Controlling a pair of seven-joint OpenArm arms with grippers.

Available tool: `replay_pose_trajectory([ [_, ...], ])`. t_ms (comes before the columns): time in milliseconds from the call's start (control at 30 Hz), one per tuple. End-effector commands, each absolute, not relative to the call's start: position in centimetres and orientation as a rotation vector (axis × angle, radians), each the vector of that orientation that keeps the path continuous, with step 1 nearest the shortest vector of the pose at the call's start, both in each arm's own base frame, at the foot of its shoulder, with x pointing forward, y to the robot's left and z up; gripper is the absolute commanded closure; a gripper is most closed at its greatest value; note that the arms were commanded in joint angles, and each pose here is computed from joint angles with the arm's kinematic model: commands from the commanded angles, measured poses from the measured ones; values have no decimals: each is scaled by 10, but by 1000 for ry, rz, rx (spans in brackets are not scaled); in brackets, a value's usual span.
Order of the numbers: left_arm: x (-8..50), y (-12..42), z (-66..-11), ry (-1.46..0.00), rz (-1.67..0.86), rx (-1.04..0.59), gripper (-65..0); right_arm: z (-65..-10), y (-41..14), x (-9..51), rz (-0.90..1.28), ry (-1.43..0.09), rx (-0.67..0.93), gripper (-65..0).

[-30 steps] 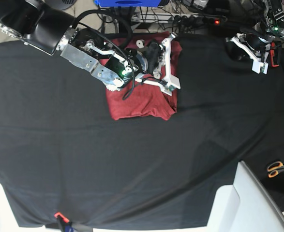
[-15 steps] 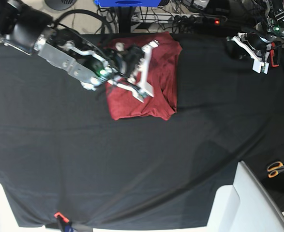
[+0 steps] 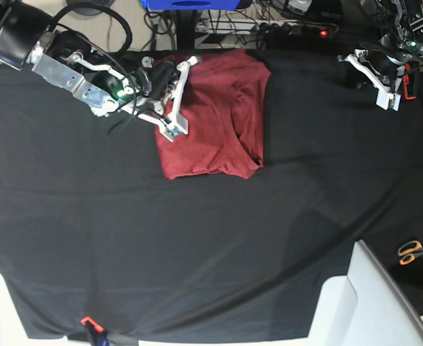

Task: Fold the T-shirt properly
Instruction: 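Press the right gripper into the red bundle and tuck the fabric, then pull the right gripper along the bundle's side, smoothing it flat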

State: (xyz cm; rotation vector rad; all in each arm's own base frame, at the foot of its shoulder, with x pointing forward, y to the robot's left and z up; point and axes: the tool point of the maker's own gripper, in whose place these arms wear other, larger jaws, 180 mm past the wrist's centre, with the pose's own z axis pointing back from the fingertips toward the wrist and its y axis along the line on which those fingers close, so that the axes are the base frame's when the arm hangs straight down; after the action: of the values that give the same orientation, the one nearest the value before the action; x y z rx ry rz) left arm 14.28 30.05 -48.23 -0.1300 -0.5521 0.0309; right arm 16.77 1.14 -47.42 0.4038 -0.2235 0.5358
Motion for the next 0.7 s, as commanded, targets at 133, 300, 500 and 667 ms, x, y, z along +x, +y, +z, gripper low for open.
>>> replay_pose_trajectory([
  [133,140,307,-479,-546,17,-115,0,-424,45,169,605,-288,515,-2],
  [300,140,307,-479,-546,17,-115,0,-393,75,189,660,-342,558,-2],
  [500,140,304,-481,-546,20,-121,0,-413,73,247,609,-350,454,-2],
  [667,132,305,-482,-531,21,-118,0,-425,52,284,547,-396,431,-2],
])
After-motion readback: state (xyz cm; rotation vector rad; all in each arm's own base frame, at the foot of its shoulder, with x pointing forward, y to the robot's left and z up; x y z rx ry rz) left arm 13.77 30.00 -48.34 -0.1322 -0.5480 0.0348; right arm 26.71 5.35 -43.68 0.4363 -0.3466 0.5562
